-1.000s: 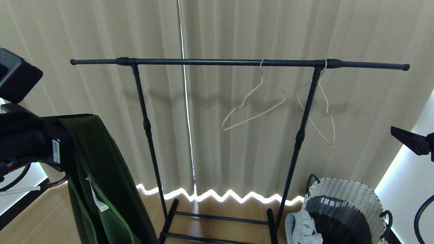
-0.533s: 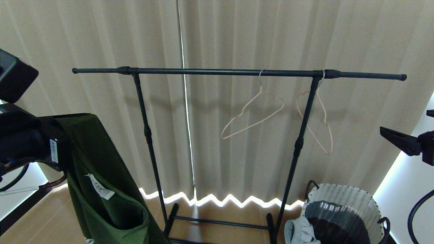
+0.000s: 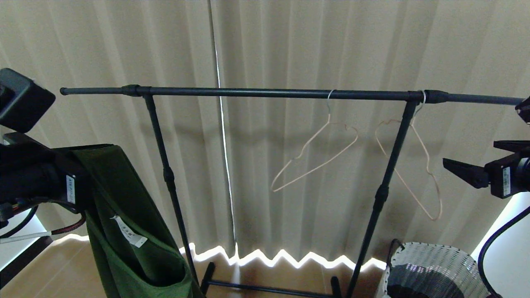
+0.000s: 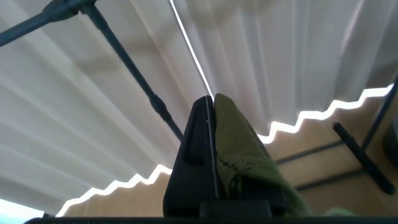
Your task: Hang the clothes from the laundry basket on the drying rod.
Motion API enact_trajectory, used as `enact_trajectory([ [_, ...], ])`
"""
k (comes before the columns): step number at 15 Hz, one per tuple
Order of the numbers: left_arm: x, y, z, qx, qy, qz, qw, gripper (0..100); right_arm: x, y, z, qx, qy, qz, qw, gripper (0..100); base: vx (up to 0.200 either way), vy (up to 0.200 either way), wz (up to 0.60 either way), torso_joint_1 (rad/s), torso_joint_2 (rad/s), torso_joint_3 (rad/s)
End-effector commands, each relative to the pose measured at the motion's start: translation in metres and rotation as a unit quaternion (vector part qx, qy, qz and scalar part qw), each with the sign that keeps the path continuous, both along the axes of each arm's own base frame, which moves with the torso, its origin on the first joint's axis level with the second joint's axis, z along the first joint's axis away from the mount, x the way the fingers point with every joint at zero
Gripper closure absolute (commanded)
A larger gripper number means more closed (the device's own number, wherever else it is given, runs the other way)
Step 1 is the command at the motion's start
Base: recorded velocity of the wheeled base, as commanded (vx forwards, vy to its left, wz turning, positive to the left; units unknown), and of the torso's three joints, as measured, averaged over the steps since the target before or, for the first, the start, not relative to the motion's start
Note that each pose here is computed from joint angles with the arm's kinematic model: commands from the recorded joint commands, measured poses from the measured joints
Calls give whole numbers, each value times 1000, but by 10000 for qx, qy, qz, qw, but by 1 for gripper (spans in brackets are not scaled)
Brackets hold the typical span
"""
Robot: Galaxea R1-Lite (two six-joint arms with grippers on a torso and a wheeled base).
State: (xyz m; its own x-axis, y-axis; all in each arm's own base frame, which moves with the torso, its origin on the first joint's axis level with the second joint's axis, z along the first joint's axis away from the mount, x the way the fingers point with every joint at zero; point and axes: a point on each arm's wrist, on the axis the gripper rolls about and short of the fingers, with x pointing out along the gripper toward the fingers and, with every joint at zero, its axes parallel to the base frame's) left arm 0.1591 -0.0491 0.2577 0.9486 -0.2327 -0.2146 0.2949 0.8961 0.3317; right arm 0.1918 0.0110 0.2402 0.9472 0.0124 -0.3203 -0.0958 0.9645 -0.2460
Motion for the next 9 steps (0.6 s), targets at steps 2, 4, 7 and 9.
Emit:
enact_trajectory([
  [2,0,-1,-5,25,15,-21,10000,100,26,2,-16,242,447,-148,9986,0,100,0,0,1,-1,4],
  [4,1,0,-10,-12,-150,-16,9999,100,44,1,-27,341,705,-360,9963,0,0,0,0,0,0,0],
  [7,2,0,-13,14,-345,-15,9994,100,68,0,-39,382,952,-759,9918,0,0,0,0,0,0,0],
  [9,1,0,-13,20,-354,-9,9994,100,71,0,-47,495,1238,-845,9875,0,0,0,0,0,0,0],
])
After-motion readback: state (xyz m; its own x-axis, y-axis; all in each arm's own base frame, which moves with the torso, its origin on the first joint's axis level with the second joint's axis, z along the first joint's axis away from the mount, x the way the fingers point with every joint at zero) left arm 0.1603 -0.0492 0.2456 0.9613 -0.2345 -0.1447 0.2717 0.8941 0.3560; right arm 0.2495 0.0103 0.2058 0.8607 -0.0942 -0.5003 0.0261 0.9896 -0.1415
